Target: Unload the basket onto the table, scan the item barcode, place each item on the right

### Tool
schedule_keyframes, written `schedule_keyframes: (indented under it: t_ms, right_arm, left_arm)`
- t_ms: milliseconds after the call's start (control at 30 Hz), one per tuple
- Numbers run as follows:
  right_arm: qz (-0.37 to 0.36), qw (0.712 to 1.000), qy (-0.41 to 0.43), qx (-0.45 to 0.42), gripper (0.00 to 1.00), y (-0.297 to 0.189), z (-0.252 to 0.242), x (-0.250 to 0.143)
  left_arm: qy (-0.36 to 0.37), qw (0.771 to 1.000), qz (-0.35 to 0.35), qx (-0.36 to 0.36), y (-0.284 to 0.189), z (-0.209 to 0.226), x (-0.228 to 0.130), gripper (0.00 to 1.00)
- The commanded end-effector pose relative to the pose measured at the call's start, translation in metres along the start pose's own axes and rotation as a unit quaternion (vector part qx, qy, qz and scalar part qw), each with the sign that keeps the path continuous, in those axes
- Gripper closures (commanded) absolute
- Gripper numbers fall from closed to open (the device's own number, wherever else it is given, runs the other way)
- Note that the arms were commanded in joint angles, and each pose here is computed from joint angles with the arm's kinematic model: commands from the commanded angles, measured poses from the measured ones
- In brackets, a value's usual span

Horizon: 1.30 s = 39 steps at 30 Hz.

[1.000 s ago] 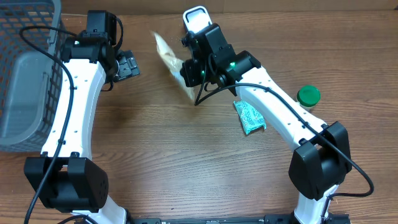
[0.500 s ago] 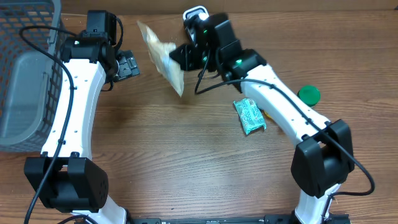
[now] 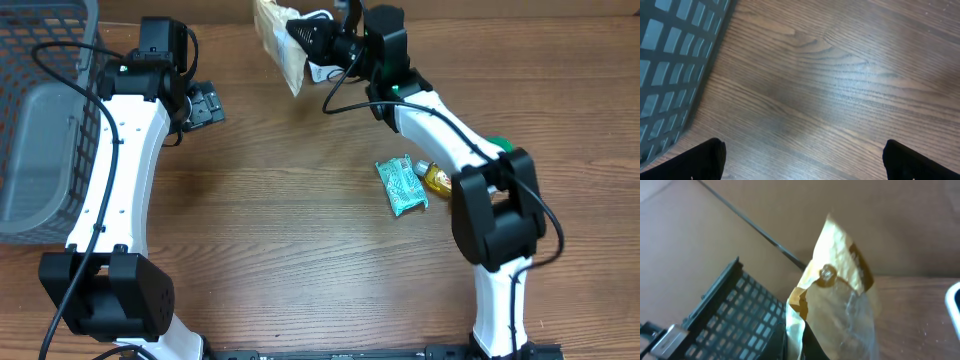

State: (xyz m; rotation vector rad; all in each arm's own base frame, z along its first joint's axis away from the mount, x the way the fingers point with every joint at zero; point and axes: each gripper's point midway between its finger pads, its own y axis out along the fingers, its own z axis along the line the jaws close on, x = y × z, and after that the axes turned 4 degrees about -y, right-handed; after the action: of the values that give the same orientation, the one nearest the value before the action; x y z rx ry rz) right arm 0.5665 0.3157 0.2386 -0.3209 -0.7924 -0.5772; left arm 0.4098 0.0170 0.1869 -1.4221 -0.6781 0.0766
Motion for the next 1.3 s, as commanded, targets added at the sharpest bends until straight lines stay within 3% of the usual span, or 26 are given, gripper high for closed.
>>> schedule_keyframes:
  t_ms: [0,300,500,567,767,867,1000,1067,1267]
  right_arm:
    - [-0.035,0.998,0.06,-0.001,0.96,-0.006,-0.036,0.015]
    - [-0.082,0.99,0.092,-0.064,0.96,-0.02,-0.112,0.018]
    - [-0.053,0.994,0.023,-0.094,0.96,-0.019,-0.124,0.004]
    - [0.003,0.996,0.005,-0.095,0.92,-0.02,-0.126,-0.018]
    - [0.118,0.99,-0.026,-0.074,0.67,-0.029,-0.088,-0.048]
    - [0.168,0.976,-0.105,-0.095,0.57,-0.034,-0.038,-0.057]
    - [0.204,0.945,-0.209,-0.15,0.44,-0.026,-0.011,-0.083]
    - [0.227,0.92,-0.263,-0.182,0.35,-0.021,-0.004,-0.105]
    - [0.271,0.822,-0.42,-0.271,0.27,-0.009,-0.008,-0.16]
  left_arm:
    - [0.005,1.0,-0.009,-0.008,-0.008,-0.004,0.002,0.01]
    - [0.005,1.0,-0.009,-0.008,-0.008,-0.004,0.002,0.0]
    - [0.005,1.0,-0.009,-0.008,-0.008,-0.004,0.002,0.01]
    - [0.005,1.0,-0.009,-0.008,-0.008,-0.004,0.002,0.01]
    - [0.005,1.0,-0.009,-0.008,-0.008,-0.004,0.002,0.0]
    - [0.005,1.0,-0.009,-0.009,-0.008,-0.004,0.002,0.01]
    - [0.005,1.0,-0.009,-0.008,-0.008,-0.004,0.002,0.01]
    - [0.005,1.0,-0.009,-0.008,-0.008,-0.004,0.002,0.01]
    - [0.005,1.0,-0.009,-0.009,-0.008,-0.004,0.002,0.0]
